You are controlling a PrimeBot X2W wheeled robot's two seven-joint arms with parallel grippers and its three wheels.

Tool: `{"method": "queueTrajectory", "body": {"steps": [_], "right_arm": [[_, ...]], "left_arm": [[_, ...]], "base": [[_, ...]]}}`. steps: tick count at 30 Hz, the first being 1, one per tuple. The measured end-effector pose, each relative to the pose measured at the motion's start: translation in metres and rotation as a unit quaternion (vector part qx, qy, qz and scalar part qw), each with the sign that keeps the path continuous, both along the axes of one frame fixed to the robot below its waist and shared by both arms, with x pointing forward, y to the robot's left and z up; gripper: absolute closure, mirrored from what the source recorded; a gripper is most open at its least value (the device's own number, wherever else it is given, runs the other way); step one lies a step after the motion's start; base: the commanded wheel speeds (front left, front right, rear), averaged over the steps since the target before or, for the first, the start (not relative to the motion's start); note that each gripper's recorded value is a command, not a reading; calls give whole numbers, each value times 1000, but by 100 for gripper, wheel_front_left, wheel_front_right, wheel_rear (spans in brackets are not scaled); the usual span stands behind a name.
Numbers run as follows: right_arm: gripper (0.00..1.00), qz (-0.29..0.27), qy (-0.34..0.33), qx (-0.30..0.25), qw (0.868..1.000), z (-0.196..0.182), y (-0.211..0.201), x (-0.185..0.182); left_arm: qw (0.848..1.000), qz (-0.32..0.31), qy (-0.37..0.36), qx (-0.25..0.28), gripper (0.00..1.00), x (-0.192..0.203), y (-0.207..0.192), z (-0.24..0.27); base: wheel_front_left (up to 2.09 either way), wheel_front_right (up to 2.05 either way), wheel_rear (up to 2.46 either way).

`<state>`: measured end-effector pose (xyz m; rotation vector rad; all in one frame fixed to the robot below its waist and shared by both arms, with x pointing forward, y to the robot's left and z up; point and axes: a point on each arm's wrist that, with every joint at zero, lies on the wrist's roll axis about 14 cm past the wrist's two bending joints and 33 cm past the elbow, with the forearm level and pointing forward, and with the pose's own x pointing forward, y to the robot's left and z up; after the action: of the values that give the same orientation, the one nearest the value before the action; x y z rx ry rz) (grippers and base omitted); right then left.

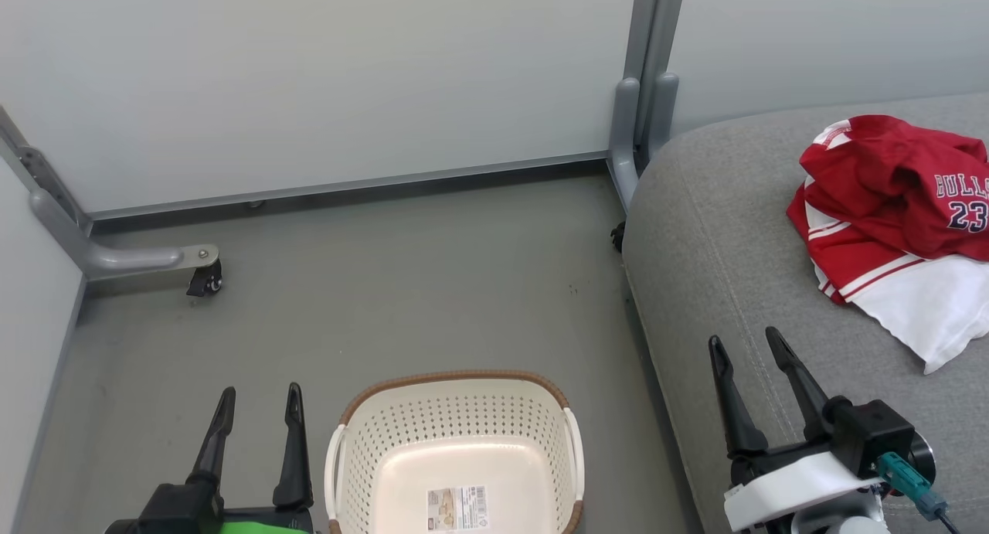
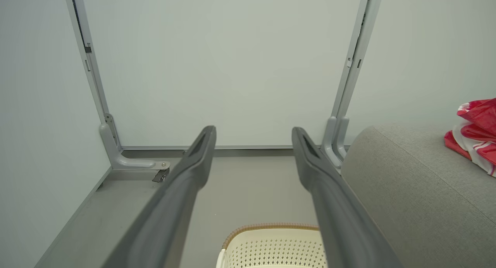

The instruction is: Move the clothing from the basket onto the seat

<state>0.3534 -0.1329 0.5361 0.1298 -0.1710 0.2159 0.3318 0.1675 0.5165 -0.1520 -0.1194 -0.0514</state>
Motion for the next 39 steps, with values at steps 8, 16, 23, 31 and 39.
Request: {"method": "queueTrajectory", "body": {"steps": [8, 16, 23, 31, 39], "right_arm": [[0, -6, 0, 2, 1000, 0, -4, -8], [100, -14, 38, 6, 999, -25, -9, -15], [100, -25, 65, 68, 995, -32, -16, -14], [100, -35, 84, 138, 986, -34, -24, -9], [100, -43, 97, 201, 974, -34, -31, -4]], "left_arm": [[1000, -9, 0, 0, 0, -2, -7, 0], [999, -7, 32, 2, 100, -6, -7, -20], [997, 5, 57, -61, 100, -5, -1, -29], [989, 18, 74, -130, 100, -1, 7, -34], [977, 21, 82, -194, 100, 5, 11, -34]], "base": [[0, 0, 0], [0, 0, 0], [0, 0, 0], [0, 0, 0], [0, 0, 0]]}}
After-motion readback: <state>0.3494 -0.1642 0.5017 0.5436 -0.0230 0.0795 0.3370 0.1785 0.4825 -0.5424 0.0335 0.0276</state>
